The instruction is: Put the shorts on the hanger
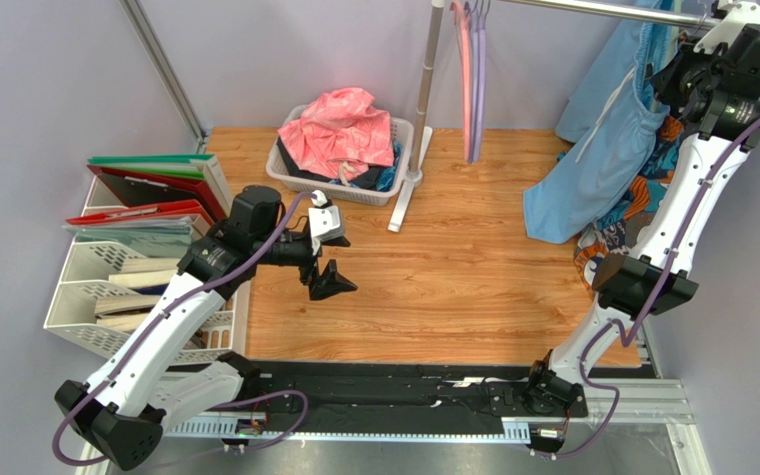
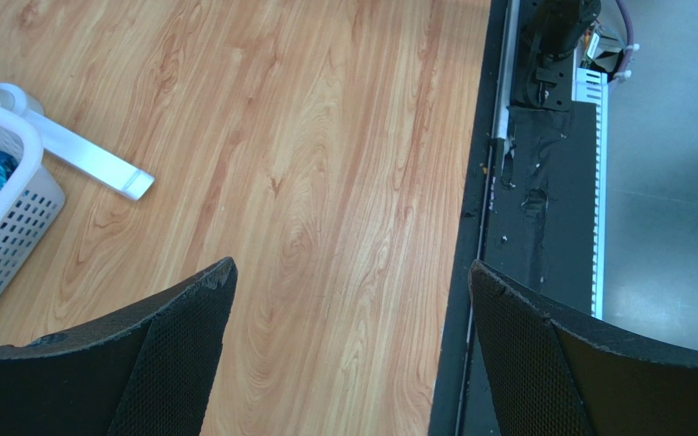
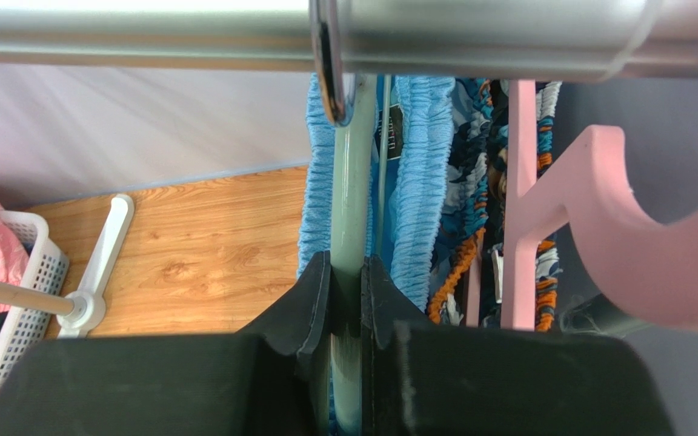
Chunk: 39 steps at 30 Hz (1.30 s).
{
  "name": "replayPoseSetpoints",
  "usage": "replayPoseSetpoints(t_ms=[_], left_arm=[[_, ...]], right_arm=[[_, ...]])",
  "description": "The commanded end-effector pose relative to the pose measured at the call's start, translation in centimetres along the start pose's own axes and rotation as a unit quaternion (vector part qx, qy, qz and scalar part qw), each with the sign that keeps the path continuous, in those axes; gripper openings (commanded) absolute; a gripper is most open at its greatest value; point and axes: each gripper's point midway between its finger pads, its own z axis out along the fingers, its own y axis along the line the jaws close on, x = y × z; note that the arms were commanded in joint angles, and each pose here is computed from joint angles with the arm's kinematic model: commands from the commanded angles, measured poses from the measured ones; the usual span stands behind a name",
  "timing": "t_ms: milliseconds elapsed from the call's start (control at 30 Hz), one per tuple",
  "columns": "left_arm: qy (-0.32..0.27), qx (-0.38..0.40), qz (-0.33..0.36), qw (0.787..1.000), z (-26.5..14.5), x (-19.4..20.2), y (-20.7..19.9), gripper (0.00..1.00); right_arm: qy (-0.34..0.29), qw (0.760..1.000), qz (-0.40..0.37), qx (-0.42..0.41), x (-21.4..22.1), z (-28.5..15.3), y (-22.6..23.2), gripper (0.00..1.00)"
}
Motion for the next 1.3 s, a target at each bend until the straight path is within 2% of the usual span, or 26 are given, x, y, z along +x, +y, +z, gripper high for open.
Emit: replayPoseSetpoints(t_ms=[0, 433, 633, 700, 833, 1000, 1067, 1167, 1267], left_arm=[[-0.009, 0.005, 0.004, 1.000, -0.4, -0.3, -0.6, 0.99], [-0.001, 0.000, 0.000, 1.000, -0.2, 0.4, -0.4, 0.99], [0.007, 0.001, -0.004, 1.000, -0.1, 1.2, -0.5, 0.99], [0.009, 0.004, -0.007, 1.000, -0.1, 1.4, -0.6, 0.99], [0.007, 0.002, -0.008, 1.000, -0.2, 1.3, -0.7, 0.99], [0.004, 0.002, -0.010, 1.000, -0.3, 1.0, -0.8, 0.99], [0.003, 0.000, -0.014, 1.000, -0.4, 0.9, -0.8, 0.99], [0.002, -0.009, -0.018, 1.000, -0.6, 0.7, -0.6, 0.99], [0.004, -0.030, -0.036, 0.999, -0.8, 0.3, -0.1, 0.99]], right_arm=[[-0.116, 0.992, -0.037, 0.012, -6.6, -0.9, 0.5, 0.00], [-0.093, 0.993, -0.014, 0.068, -5.1, -0.9, -1.4, 0.00], [-0.086, 0.994, -0.019, 0.066, -4.7, -1.8, -1.4, 0.22], [-0.094, 0.993, -0.023, 0.060, -5.3, -2.9, -0.8, 0.27], [-0.110, 0.992, -0.030, 0.059, -6.3, -5.2, 0.1, 0.50], [-0.137, 0.986, -0.049, 0.080, -7.8, -8.9, 0.5, 0.66], [-0.144, 0.984, -0.056, 0.092, -8.2, -9.9, 0.4, 0.76], [-0.165, 0.979, -0.062, 0.102, -9.3, -12.3, 0.8, 0.84], [-0.190, 0.976, -0.075, 0.080, -10.5, -14.8, 2.6, 0.87]])
